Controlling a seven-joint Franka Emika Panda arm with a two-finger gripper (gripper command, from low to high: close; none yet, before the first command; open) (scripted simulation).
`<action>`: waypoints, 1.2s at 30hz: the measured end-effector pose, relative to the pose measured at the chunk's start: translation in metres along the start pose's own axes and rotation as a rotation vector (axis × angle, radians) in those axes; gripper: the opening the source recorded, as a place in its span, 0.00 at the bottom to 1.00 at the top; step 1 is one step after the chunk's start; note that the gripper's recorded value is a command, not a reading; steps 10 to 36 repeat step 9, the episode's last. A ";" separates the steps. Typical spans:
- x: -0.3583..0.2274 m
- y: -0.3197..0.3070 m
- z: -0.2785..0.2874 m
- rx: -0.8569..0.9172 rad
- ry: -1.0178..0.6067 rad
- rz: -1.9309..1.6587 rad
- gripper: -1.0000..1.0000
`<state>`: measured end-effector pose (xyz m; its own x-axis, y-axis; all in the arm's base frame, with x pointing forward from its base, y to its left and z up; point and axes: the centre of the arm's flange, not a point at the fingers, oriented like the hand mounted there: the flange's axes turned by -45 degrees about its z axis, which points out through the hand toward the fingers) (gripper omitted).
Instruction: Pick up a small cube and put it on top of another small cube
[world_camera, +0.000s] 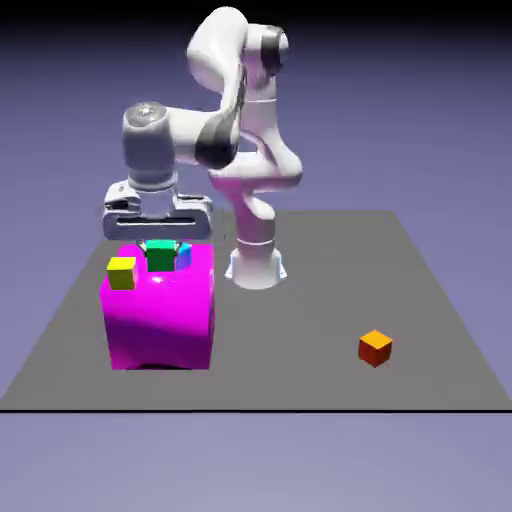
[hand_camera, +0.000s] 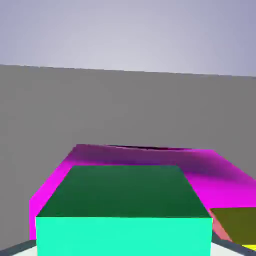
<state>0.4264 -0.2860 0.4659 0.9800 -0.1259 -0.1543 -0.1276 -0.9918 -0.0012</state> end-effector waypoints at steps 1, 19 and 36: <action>-0.001 0.002 -0.003 0.001 0.000 0.000 0.00; 0.002 0.001 0.066 -0.002 0.000 -0.002 1.00; 0.002 0.001 0.066 -0.002 0.000 -0.002 1.00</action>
